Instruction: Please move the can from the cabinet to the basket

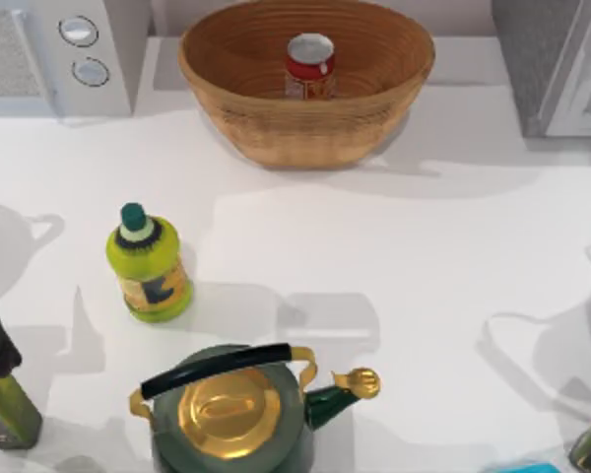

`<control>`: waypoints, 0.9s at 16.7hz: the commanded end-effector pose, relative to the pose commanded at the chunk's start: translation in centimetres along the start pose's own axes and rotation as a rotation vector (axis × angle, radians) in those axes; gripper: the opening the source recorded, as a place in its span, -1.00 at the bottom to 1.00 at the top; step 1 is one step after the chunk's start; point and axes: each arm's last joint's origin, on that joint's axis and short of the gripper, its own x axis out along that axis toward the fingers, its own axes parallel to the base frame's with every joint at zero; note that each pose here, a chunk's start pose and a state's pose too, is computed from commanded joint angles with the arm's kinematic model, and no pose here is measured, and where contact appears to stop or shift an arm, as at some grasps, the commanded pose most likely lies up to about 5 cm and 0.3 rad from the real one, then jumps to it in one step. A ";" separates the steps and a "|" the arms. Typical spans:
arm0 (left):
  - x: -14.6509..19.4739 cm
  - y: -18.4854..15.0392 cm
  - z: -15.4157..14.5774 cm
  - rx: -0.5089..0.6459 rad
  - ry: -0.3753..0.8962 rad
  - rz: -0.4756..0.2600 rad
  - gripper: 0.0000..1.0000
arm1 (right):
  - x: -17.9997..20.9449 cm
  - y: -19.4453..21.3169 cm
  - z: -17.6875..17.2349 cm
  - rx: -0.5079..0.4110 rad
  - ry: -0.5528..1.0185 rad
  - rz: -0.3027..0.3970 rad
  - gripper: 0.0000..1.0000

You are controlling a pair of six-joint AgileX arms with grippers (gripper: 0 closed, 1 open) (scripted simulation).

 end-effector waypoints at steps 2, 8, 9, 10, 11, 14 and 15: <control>0.0 0.0 0.0 0.000 0.000 0.000 1.00 | -0.6 -0.8 -1.1 0.035 0.024 -0.015 1.00; 0.0 0.0 0.0 0.000 0.000 0.000 1.00 | -0.8 -0.8 -1.3 0.044 0.030 -0.017 1.00; 0.0 0.0 0.0 0.000 0.000 0.000 1.00 | -0.7 -0.9 -1.3 0.044 0.030 -0.017 1.00; 0.0 0.0 0.0 0.000 0.000 0.000 1.00 | -0.6 -1.1 -1.1 0.043 0.029 -0.017 1.00; 0.0 0.0 0.0 0.000 0.000 0.000 1.00 | -0.5 -1.4 -0.8 0.042 0.029 -0.017 1.00; 0.0 0.0 0.0 0.000 0.000 0.000 1.00 | 0.5 -3.6 1.3 0.037 0.027 -0.017 1.00; 0.0 0.0 0.0 0.000 0.000 0.000 1.00 | 0.9 -4.5 2.4 0.038 0.028 -0.018 1.00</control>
